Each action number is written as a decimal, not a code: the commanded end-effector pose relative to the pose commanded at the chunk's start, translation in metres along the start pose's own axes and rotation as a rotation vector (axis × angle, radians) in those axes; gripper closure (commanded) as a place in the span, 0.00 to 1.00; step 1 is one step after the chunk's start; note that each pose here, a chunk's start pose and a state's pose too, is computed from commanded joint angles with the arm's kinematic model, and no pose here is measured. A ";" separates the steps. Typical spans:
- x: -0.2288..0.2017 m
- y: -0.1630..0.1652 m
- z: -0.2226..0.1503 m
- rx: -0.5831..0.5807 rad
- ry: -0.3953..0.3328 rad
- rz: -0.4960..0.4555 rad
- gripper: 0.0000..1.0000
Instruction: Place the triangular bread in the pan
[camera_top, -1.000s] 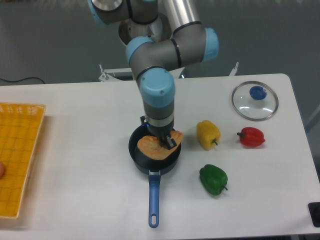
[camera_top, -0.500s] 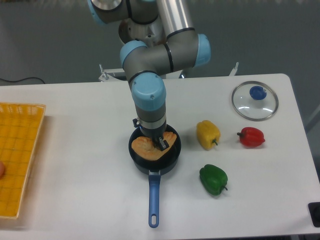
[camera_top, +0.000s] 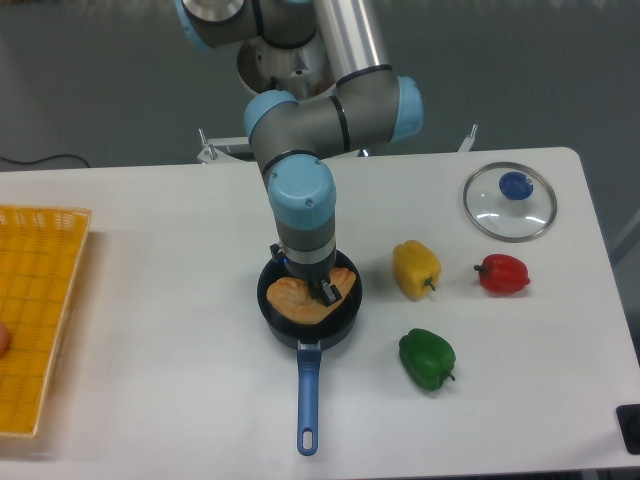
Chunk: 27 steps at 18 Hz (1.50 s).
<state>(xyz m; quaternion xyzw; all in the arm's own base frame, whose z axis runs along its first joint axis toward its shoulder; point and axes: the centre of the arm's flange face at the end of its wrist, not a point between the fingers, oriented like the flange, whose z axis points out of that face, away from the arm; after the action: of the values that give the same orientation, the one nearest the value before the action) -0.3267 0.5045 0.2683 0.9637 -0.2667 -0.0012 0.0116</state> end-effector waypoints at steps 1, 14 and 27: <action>0.000 0.000 0.000 0.002 -0.001 0.001 0.65; -0.001 0.000 0.000 0.002 -0.001 0.003 0.25; -0.026 0.028 -0.029 0.018 -0.056 -0.044 0.00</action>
<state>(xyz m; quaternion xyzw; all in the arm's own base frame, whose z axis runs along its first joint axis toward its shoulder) -0.3629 0.4944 0.2979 0.9690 -0.2457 -0.0260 -0.0047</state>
